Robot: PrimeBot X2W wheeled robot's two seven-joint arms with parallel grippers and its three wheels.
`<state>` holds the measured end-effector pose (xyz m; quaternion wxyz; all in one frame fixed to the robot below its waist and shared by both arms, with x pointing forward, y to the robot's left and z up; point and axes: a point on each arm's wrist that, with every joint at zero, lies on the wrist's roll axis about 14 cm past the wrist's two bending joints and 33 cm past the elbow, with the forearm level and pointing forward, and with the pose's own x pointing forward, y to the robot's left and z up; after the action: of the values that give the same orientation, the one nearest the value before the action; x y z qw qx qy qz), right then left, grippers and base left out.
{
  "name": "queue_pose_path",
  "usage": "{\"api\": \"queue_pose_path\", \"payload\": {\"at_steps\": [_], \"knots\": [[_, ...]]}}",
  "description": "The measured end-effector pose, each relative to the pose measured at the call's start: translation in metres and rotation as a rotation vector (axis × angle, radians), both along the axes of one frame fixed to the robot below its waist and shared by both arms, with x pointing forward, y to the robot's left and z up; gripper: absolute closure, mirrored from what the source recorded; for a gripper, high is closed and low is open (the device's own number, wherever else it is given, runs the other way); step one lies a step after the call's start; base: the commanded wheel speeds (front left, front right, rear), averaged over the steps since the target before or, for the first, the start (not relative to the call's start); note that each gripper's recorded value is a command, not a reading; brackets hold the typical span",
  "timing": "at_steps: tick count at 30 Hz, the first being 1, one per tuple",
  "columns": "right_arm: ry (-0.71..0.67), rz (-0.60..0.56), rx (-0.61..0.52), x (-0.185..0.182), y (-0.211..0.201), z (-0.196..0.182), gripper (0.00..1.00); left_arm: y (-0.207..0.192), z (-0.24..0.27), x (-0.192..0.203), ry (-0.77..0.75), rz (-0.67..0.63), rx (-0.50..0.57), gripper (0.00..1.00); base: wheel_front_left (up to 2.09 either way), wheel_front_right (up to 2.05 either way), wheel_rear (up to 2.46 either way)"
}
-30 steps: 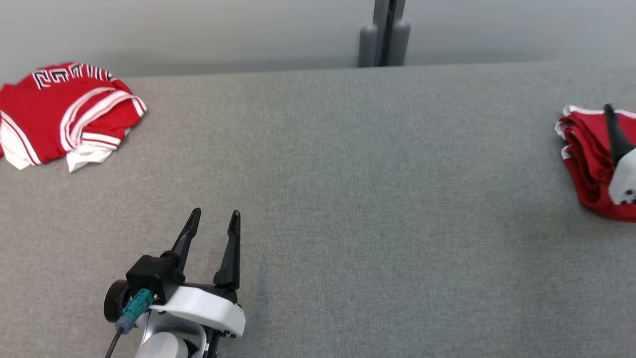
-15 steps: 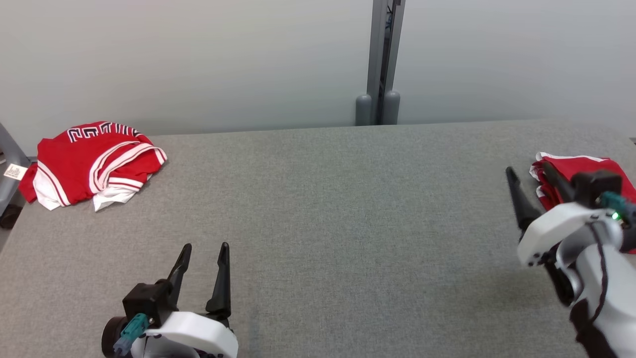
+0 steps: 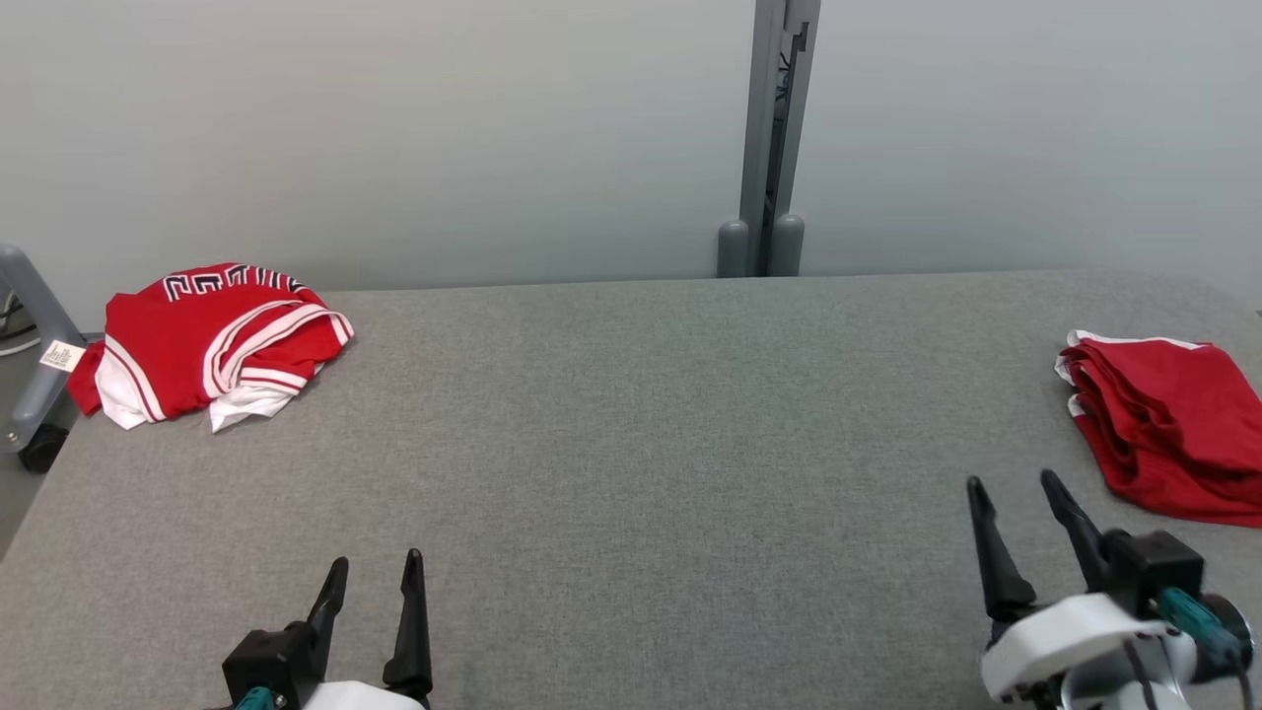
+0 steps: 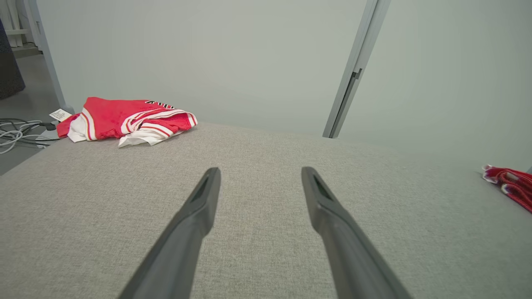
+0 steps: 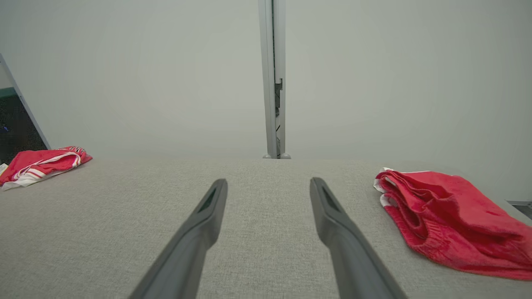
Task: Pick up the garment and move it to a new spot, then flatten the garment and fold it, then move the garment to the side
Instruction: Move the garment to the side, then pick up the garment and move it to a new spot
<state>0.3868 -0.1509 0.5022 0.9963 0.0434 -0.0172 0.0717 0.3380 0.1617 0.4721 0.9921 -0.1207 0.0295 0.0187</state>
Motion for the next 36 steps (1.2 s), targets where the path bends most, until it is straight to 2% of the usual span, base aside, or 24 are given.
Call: {"api": "queue_pose_path", "payload": {"at_steps": [5,27,36], "knots": [[0.024,0.007,0.067,-0.016,0.004,-0.004,0.00,-0.002,-0.002,-0.004,0.004,0.001,-0.002,0.00,0.00,0.00,0.00],[0.040,0.028,0.080,-0.027,0.010,-0.002,0.00,-0.006,-0.002,-0.009,-0.003,-0.024,0.018,0.00,0.00,0.00,0.00],[0.031,0.086,0.072,-0.020,0.029,0.002,0.00,0.017,0.003,-0.019,-0.023,0.044,0.025,0.00,0.00,0.00,0.00]]}}
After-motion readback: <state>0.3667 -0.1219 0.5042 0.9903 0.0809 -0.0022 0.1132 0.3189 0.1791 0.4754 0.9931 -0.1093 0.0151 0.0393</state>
